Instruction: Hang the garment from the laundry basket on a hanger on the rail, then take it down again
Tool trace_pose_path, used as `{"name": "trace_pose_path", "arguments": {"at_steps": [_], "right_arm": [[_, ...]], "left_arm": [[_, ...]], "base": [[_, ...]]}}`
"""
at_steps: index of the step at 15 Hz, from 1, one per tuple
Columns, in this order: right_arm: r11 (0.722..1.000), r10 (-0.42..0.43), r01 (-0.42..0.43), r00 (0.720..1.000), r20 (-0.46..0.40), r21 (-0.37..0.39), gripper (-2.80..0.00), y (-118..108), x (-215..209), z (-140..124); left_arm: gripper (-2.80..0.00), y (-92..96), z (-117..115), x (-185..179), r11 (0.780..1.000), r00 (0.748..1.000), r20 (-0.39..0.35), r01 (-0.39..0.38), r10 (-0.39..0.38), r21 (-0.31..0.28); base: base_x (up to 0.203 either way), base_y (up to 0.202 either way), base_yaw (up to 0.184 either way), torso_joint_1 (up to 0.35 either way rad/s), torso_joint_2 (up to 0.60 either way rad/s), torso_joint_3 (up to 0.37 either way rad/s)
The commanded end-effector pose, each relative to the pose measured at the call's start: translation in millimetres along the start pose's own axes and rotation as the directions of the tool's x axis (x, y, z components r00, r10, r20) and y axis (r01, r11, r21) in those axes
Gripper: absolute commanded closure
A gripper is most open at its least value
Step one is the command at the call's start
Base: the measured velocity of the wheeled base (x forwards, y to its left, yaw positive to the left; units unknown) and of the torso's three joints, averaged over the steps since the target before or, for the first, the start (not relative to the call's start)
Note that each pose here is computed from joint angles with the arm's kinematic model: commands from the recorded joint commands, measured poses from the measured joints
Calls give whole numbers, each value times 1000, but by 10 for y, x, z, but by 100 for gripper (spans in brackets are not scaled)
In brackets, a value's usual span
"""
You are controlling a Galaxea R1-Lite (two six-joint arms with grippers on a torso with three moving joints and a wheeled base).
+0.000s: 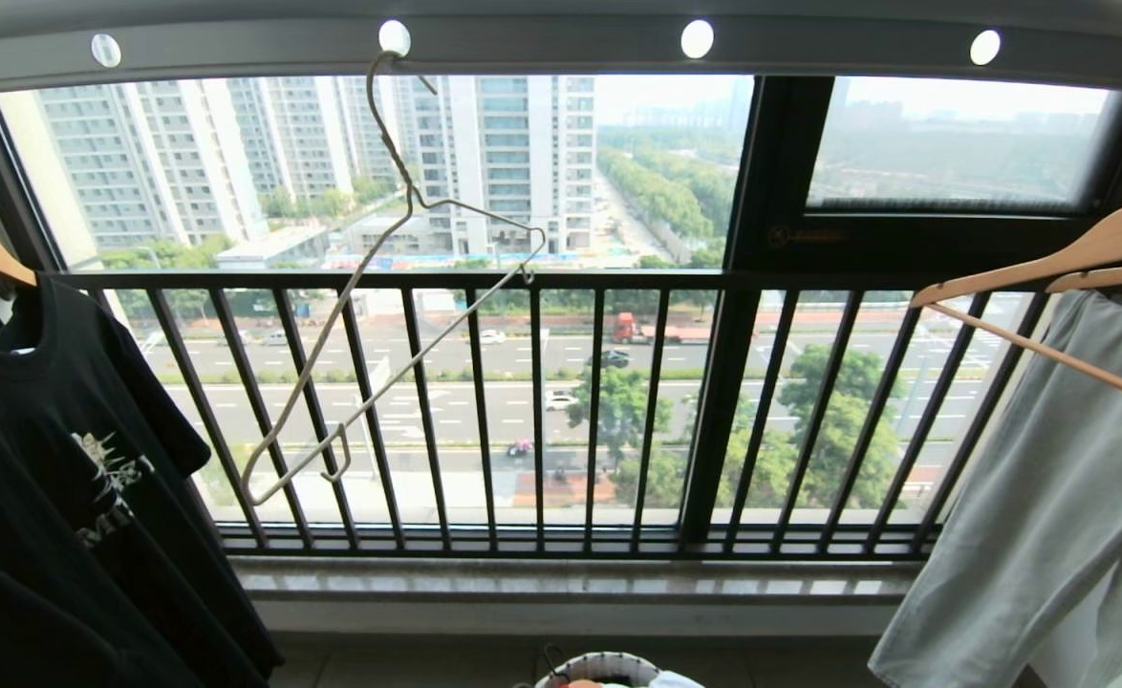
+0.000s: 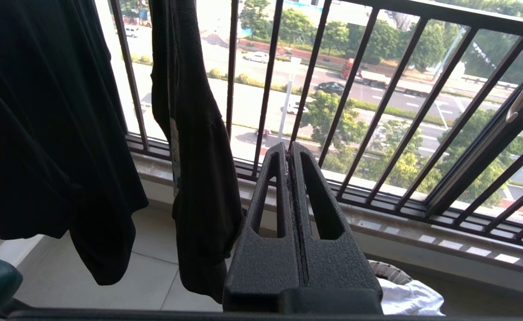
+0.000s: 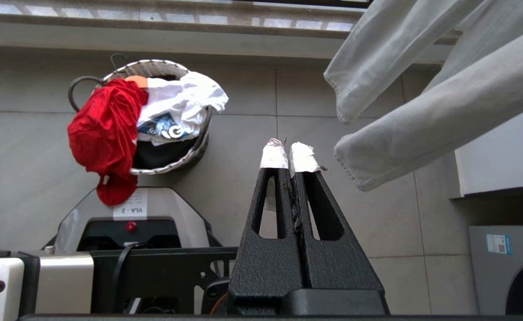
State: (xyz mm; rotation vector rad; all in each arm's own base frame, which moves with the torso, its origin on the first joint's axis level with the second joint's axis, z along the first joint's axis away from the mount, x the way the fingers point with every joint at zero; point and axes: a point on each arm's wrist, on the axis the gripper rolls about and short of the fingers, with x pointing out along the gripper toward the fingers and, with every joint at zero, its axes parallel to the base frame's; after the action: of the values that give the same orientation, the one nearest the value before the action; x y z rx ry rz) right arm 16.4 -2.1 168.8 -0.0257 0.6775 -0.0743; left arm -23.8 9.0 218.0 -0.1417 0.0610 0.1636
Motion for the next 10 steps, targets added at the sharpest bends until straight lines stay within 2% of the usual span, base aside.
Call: {"name": "trace_pose_path", "arguments": {"at_steps": [1, 3, 4, 7, 8, 9, 10], "right_arm": [[985, -120, 105, 987, 105, 139, 0, -120, -310, -182], [974, -188, 161, 969, 163, 161, 0, -139, -465, -367], [971, -212, 184, 958, 194, 153, 0, -136, -510, -480], [978, -204, 178, 924, 322, 110, 0, -108, -475, -891], [981, -190, 163, 913, 360, 104, 0, -95, -421, -981], [984, -173, 144, 910, 377, 104, 0, -77, -309, -1025], [989, -139, 107, 912, 387, 104, 0, -53, -159, -1030]], "left_arm": [[0, 47, -171, -157, 999, 997, 65, -44, 45, -17], [0, 63, -324, -207, 997, 994, 80, -77, 78, -16], [0, 78, -453, -191, 997, 995, 63, -83, 83, -8], [0, 131, -887, -143, 995, 996, 19, -93, 93, 35], [0, 141, -987, -157, 996, 998, 28, -61, 59, 58], [0, 135, -1092, -145, 997, 1000, 13, 21, -22, 78], [0, 131, -1170, -110, 993, 998, -20, 61, -59, 98]], "base": [[0, 0, 0, 0, 0, 0], [0, 0, 0, 0, 0, 0], [0, 0, 0, 0, 0, 0], [0, 0, 0, 0, 0, 0], [0, 0, 0, 0, 0, 0], [0, 0, 0, 0, 0, 0], [0, 0, 0, 0, 0, 0]]}}
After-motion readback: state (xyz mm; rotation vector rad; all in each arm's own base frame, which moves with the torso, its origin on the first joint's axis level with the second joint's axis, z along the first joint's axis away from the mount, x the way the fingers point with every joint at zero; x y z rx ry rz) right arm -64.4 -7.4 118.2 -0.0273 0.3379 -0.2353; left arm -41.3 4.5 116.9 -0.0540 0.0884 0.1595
